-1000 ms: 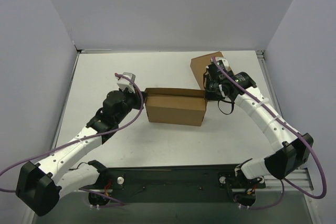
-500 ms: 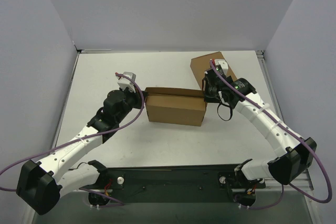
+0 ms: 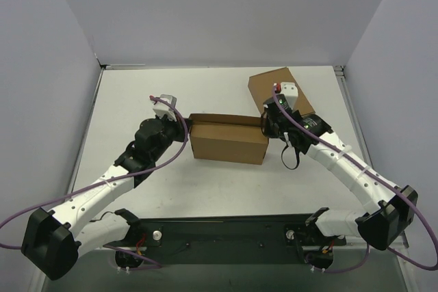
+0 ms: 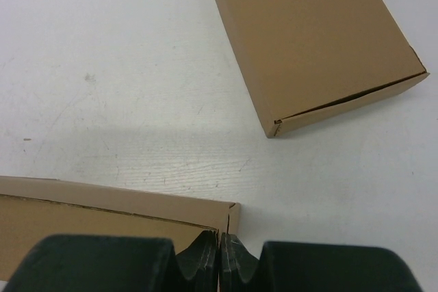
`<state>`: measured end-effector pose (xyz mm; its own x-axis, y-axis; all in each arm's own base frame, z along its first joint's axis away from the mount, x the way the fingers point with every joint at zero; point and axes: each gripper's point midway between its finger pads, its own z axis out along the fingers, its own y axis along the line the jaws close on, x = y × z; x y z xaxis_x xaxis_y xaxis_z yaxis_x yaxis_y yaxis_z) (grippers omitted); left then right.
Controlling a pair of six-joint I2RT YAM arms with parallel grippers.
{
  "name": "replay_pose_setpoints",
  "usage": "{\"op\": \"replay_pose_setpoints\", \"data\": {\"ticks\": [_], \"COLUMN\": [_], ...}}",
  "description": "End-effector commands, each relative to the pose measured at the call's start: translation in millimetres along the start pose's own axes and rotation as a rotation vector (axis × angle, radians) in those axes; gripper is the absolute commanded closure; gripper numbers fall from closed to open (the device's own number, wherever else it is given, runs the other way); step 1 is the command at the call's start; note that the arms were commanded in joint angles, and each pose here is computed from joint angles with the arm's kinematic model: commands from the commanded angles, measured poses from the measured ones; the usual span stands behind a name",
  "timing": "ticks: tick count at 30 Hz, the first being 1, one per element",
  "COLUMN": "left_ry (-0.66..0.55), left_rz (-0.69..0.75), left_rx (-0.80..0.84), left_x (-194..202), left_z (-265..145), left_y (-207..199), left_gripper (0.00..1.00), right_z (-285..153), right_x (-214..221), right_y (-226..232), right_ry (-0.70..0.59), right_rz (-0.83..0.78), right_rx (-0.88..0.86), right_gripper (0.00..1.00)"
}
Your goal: Fold the paper box
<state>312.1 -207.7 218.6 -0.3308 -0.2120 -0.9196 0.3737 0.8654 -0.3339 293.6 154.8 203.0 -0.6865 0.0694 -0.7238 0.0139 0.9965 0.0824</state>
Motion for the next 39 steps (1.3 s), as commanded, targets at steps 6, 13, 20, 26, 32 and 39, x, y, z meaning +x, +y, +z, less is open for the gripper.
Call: {"op": "replay_pose_setpoints", "data": {"ticks": [6,13,20,26,32,39], "left_ry": [0.37,0.373,0.357,0.341,0.371,0.384], "left_rz": [0.02,0.023,0.047,0.076,0.089,0.102], "left_rx": [0.024,0.024,0.035,0.015,-0.019,-0.028], "left_x": [111,113,118,109,108,109], "left_z": [-21,-21,-20,-18,-23,-22], "left_y": [7,8,11,14,19,21], "left_gripper": [1.0,1.0,1.0,1.0,1.0,1.0], "right_z": [11,14,14,2,-5,2], "right_x": [78,103,125,99,73,63], "right_y": [24,5,-10,-5,-3,-5], "right_ry": [0.169,0.183,0.198,0.148,0.157,0.217], "right_rz": [0.009,-0.029,-0.034,-0.041,-0.005,0.067], "right_rx": [-0.093,-0.04,-0.004,-0.021,-0.045,-0.124], "right_gripper": [1.0,1.0,1.0,1.0,1.0,1.0]}}
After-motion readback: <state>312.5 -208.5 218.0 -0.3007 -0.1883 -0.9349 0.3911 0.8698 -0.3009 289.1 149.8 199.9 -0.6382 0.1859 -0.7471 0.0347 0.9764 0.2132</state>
